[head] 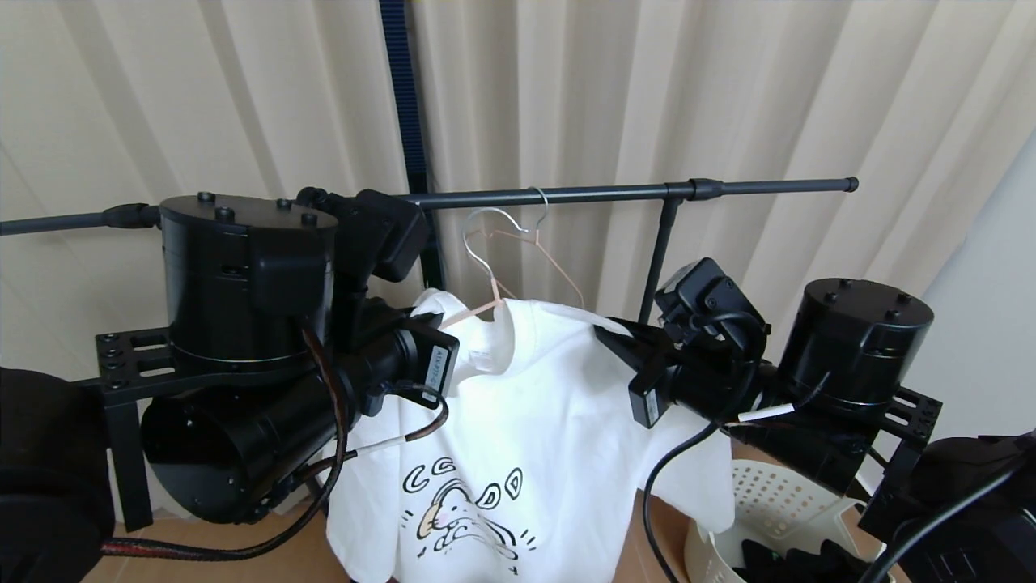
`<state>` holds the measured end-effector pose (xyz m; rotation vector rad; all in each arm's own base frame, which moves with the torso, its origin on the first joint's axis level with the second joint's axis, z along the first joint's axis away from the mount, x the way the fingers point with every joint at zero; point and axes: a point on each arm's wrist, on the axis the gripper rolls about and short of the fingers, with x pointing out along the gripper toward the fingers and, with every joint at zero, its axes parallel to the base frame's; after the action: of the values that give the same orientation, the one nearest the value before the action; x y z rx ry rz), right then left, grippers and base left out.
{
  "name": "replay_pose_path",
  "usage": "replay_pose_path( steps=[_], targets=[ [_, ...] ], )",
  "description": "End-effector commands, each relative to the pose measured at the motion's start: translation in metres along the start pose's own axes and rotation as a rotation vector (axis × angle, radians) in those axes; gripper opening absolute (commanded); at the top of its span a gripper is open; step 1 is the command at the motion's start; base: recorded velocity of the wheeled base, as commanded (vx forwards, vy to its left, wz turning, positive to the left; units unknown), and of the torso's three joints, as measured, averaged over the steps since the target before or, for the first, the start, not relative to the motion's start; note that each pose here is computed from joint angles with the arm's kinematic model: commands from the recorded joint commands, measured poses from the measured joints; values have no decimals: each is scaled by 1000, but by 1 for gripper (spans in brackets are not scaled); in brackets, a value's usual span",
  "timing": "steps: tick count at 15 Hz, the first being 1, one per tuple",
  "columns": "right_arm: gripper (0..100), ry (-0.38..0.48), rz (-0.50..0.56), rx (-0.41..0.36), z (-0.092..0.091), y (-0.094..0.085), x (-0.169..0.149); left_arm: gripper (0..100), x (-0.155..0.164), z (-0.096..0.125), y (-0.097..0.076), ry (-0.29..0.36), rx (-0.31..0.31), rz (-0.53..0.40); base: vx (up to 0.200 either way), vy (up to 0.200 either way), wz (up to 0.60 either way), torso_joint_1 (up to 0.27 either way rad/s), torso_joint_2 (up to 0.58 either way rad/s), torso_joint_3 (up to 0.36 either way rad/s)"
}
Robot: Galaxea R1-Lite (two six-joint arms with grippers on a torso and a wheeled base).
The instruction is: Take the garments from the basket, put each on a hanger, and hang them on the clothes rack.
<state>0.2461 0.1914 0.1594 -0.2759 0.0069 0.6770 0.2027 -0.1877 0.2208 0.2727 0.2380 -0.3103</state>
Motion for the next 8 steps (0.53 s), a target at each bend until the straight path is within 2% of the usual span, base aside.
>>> replay_pose_path(
  steps=[1,4,6,8],
  targets=[
    [0,8,8,5,-3,3,7,0,-4,4,-5,-15,-8,-22,0,0,0,0,0,0],
    [0,3,5,55,-3,4,14,0,-12,10,-11,-45,-21,-56,0,0,0,0,0,0],
    [0,-4,7,59,-1,4,13,0,-13,9,-11,-42,-19,-55,0,0,0,0,0,0],
    [0,-23,-4,61,6,-3,4,0,-11,5,4,-25,-19,-5,0,0,0,0,0,0]
  ],
)
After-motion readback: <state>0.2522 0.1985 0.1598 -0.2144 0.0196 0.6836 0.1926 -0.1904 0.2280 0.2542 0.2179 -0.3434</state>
